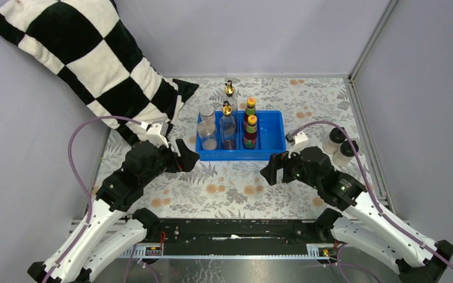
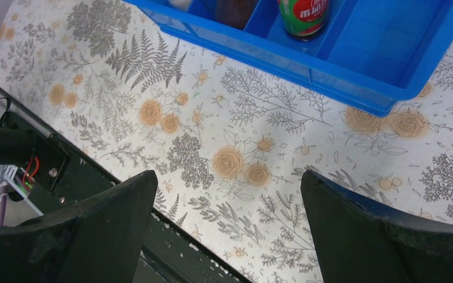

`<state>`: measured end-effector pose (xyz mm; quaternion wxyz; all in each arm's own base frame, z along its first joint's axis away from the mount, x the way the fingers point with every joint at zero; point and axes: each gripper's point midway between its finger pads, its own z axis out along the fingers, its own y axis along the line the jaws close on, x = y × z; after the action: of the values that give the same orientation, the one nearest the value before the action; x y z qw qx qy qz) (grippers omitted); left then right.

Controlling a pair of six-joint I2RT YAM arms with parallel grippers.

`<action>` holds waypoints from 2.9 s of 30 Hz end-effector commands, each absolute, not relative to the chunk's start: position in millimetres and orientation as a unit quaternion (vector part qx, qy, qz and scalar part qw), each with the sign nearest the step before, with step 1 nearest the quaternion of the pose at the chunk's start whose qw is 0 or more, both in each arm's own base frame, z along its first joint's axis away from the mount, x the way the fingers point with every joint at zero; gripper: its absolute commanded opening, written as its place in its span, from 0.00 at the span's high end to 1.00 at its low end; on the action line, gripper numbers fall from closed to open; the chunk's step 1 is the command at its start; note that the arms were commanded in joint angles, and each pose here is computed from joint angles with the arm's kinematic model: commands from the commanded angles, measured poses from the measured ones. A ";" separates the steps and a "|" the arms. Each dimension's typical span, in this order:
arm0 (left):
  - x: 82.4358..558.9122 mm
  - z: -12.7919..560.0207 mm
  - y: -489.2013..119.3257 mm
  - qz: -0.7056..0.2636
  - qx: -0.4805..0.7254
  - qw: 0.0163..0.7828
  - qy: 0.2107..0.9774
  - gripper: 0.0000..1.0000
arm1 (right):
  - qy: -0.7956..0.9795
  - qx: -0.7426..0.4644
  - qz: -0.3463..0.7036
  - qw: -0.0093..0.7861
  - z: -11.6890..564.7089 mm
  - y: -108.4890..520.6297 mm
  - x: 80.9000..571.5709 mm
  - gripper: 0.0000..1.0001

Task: Organize the condiment bottles
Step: Pick up the bottle from the center of the board.

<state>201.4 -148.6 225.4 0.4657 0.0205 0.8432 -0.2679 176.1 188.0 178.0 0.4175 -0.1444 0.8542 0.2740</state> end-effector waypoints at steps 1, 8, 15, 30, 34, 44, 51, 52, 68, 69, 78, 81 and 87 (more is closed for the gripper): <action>202.9 240.9 -153.6 -0.287 0.036 0.494 0.820 0.01 | 0.842 -0.115 0.258 0.459 193.8 194.5 206.3 0.00; 201.4 243.7 -152.6 -0.289 0.036 0.499 0.816 0.01 | 0.850 -0.099 0.130 0.500 234.5 181.7 271.6 0.00; 197.8 244.2 -157.2 -0.302 0.047 0.494 0.814 0.01 | 0.846 0.053 0.098 0.522 266.3 88.5 340.4 0.00; 192.3 248.4 -162.1 -0.318 0.062 0.492 0.808 0.01 | 0.868 0.268 -0.078 0.411 183.9 -71.4 347.3 0.00; 191.6 246.6 -165.3 -0.322 0.070 0.486 0.810 0.01 | 0.863 0.286 -0.100 0.404 167.4 -85.0 337.0 0.00; 190.1 244.7 -171.7 -0.331 0.086 0.478 0.809 0.01 | 0.872 0.310 -0.089 0.368 128.2 -91.2 336.8 0.00; 189.3 245.1 -173.5 -0.335 0.091 0.477 0.808 0.01 | 0.878 0.321 -0.082 0.345 103.1 -94.6 349.6 0.00; 188.9 244.8 -173.7 -0.335 0.092 0.476 0.808 0.01 | 0.880 0.320 -0.080 0.342 100.0 -94.1 350.2 0.00; 190.6 243.1 -173.5 -0.333 0.088 0.476 0.809 0.01 | 0.881 0.314 -0.060 0.348 96.0 -86.5 347.9 0.10; 190.4 243.3 -173.6 -0.333 0.088 0.476 0.809 0.01 | 0.882 0.314 -0.059 0.347 95.2 -86.1 349.0 0.12; 190.4 242.2 -173.4 -0.332 0.088 0.475 0.810 0.01 | 0.871 0.320 -0.076 0.364 100.5 -94.3 353.7 0.32; 191.2 242.1 -174.0 -0.332 0.089 0.474 0.810 0.01 | 0.868 0.320 -0.079 0.371 103.9 -95.8 356.1 0.38; 191.3 241.1 -174.0 -0.332 0.088 0.473 0.811 0.01 | 0.867 0.313 -0.058 0.383 107.8 -87.2 362.1 0.53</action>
<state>186.6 -168.5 234.0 0.4547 0.0745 0.8267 -0.3230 351.0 -91.0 88.6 0.3438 0.3127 0.8823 -0.0746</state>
